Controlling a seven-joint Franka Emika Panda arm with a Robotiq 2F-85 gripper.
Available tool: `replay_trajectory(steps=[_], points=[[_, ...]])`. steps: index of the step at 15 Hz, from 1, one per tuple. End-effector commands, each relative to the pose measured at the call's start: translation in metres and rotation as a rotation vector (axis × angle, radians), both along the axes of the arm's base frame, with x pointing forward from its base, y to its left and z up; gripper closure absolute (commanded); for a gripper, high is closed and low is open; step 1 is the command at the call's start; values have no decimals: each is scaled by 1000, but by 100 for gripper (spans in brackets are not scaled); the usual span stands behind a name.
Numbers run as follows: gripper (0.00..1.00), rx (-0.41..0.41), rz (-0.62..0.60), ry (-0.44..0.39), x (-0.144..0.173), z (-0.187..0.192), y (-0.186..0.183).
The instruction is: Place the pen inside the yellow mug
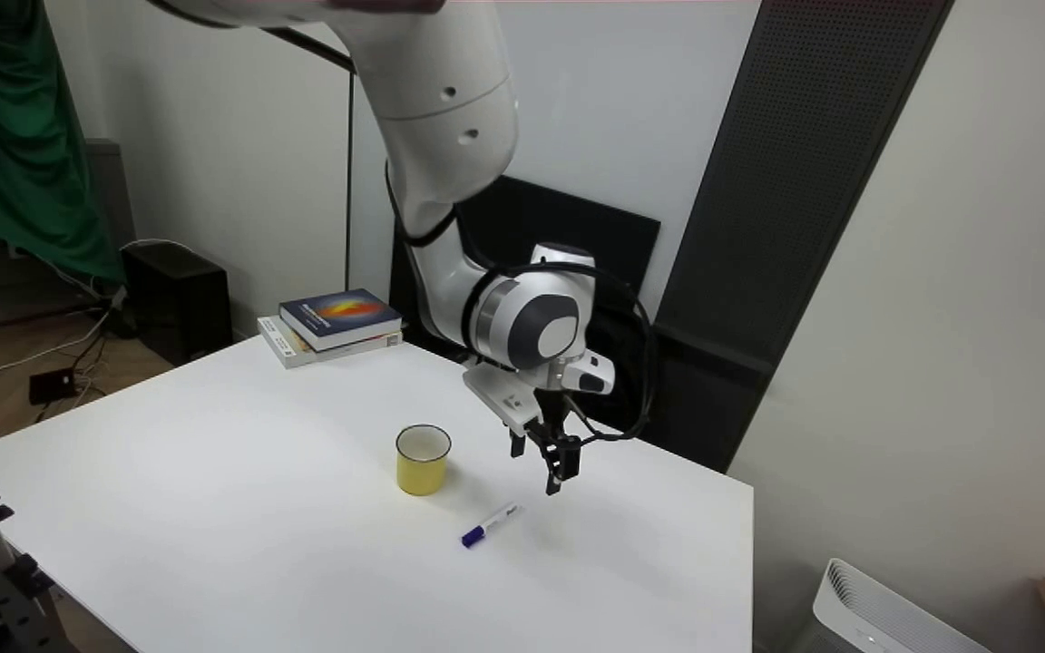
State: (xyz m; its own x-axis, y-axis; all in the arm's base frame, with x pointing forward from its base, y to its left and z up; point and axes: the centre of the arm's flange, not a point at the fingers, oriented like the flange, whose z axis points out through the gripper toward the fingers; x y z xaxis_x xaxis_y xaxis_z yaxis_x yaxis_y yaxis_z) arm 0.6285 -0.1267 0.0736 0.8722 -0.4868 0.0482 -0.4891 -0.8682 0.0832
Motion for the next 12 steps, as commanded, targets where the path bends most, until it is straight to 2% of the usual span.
replay_trajectory(steps=[1,5,12], points=[[0,-10,-19,20,37,-34,15],[0,-17,-8,44,34,-61,30],[0,4,-24,63,19,-93,35]])
